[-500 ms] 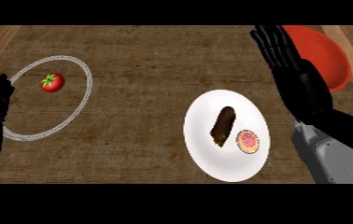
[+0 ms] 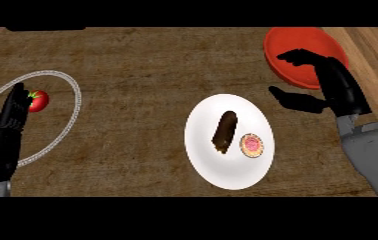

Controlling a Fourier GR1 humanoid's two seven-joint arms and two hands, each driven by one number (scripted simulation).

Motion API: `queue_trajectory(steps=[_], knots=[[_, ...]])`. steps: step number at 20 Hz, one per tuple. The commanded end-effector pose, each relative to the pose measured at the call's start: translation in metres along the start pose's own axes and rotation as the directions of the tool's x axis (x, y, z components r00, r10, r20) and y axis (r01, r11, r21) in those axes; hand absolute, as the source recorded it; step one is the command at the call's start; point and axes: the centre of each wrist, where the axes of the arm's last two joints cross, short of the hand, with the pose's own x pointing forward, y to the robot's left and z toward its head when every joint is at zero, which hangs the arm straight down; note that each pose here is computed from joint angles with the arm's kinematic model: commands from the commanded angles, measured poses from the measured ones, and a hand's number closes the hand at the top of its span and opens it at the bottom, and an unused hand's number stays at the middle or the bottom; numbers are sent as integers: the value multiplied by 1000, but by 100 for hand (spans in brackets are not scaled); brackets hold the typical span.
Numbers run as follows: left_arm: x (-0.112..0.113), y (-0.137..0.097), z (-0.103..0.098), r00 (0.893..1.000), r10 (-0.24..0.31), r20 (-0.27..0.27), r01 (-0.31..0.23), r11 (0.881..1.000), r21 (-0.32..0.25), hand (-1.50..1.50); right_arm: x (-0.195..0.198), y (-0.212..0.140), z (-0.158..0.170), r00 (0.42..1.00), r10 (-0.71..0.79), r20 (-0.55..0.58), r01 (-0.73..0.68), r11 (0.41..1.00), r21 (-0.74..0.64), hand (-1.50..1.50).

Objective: Pick the sweet potato from the plate and place it in the bowl

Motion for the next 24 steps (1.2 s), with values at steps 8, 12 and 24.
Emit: queue_trajectory(steps=[8, 12, 24], knots=[[4, -15, -7, 990, 106, -97, -107, 994, -8, 0, 17, 49, 29, 822, 427, -377, -481, 875, -59, -150], [0, -23, -6, 988, 99, -118, -103, 994, -26, 0, 62, 74, 36, 757, 438, -485, -537, 839, -81, -150], [18, -39, -27, 989, 116, -95, -124, 988, -88, 0, 154, 112, -5, 531, 590, -608, -618, 761, 199, -150]])
